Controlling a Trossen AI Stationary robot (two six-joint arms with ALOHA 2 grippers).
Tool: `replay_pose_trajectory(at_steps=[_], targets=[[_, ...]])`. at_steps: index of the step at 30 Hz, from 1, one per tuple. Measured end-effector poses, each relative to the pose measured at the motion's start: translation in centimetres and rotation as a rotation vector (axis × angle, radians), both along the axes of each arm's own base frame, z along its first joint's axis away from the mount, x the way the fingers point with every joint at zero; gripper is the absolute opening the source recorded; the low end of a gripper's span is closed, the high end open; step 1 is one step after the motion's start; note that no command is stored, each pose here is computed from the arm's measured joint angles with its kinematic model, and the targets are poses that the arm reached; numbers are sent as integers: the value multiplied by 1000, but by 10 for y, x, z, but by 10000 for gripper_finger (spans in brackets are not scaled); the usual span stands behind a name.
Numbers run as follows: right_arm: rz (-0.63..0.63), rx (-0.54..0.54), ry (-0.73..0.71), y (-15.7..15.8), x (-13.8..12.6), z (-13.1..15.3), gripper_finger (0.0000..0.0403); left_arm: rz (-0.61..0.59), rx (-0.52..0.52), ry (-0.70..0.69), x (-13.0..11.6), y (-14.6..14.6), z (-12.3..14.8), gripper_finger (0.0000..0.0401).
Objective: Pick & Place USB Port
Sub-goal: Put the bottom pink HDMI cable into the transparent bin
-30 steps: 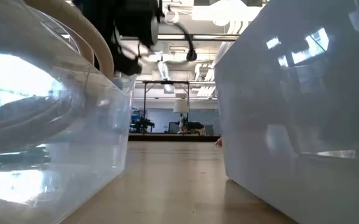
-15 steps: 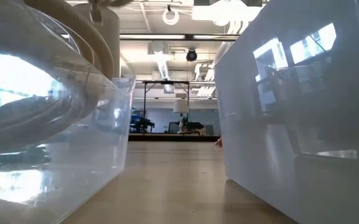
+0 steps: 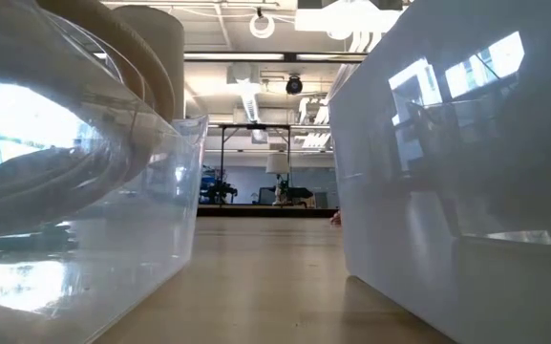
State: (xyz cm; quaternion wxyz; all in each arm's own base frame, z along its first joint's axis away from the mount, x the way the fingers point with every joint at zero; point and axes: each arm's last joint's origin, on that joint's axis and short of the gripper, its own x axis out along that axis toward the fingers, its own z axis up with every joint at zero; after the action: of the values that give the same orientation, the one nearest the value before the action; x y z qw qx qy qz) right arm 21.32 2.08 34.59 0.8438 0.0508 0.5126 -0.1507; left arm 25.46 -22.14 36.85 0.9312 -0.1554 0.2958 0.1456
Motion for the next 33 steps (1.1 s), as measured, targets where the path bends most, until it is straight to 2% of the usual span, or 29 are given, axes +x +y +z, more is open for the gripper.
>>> replay_pose_trajectory(at_steps=[10,12,15,21,33], targets=[[-125,41,-47,0,1,1,149,-99,-155,-170,-7,-86,-29,27],[-152,61,-56,0,2,1,149,-101,-158,-182,-11,-99,-38,27],[-151,93,-52,1,2,1,149,-74,-220,-216,-7,-110,-46,27],[-67,66,-36,4,1,1,149,-33,-296,-249,16,-116,-61,27],[118,-25,16,18,-3,0,149,85,-455,-112,45,-99,-86,27]])
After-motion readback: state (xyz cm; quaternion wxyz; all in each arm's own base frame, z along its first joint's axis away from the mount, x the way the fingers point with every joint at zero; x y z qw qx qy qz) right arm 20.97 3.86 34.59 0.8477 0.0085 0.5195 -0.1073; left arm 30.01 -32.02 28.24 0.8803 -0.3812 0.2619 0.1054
